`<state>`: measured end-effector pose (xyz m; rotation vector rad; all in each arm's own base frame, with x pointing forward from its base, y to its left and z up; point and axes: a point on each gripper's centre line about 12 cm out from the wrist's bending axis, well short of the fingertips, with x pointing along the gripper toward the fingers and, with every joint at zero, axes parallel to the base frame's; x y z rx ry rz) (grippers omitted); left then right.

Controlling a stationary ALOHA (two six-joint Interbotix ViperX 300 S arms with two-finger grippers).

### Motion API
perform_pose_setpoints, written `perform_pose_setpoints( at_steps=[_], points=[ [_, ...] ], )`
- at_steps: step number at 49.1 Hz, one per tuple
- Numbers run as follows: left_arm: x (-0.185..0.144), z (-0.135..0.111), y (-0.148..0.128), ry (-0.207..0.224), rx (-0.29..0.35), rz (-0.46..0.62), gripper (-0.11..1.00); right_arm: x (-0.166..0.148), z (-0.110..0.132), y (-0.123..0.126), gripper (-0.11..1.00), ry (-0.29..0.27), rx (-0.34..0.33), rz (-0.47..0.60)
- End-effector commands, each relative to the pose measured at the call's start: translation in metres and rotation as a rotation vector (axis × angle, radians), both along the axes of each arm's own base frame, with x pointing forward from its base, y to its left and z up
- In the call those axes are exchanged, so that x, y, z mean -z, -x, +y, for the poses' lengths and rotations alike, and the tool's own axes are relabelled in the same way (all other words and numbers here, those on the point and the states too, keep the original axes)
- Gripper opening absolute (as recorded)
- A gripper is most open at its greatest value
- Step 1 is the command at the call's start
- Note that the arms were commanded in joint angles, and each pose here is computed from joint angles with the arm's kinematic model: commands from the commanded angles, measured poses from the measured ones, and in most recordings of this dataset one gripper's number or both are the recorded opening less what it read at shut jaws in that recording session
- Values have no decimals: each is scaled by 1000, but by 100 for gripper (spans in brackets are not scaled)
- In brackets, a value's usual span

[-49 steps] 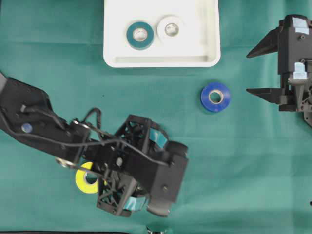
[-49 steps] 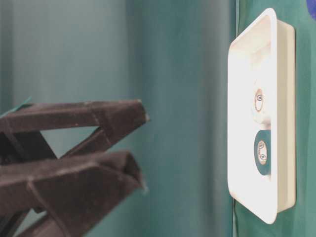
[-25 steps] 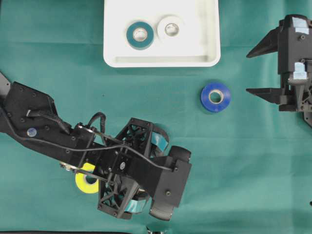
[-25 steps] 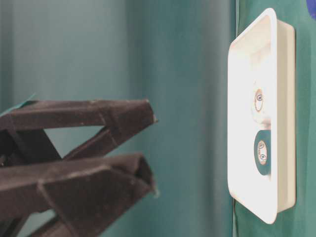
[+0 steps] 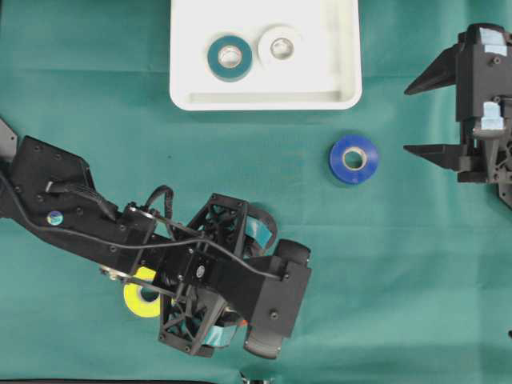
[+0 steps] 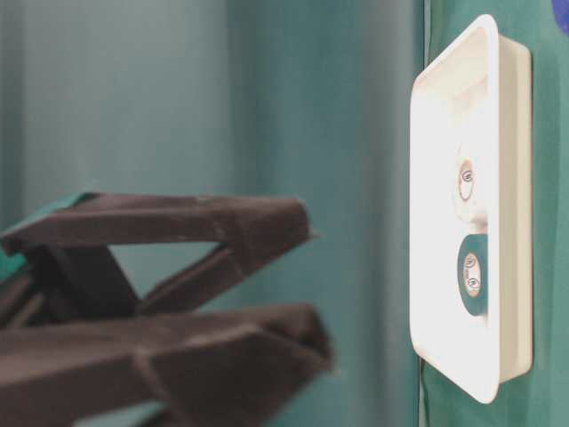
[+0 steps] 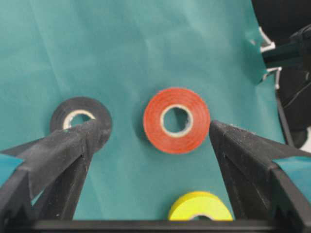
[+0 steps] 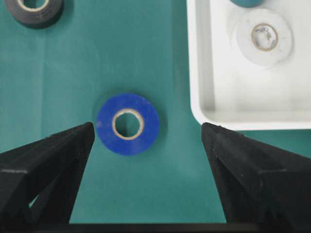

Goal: Pick up the tape from a random location and place it into the white case.
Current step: 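Lower the left gripper fingers into the orange-red roll's core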

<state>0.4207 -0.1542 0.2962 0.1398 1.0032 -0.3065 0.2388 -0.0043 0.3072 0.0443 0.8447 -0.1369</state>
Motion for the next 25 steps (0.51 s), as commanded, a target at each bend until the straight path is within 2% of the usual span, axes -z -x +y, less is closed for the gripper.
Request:
perform_pose_setpoints(
  at_steps=[1, 25],
  points=[
    [-4, 1, 0, 10, -2, -23, 99, -7, 0, -1, 88, 0, -1, -21],
    [68, -7, -6, 5, 7, -8, 99, -3, -1, -5, 88, 16, -5, -3]
  ],
)
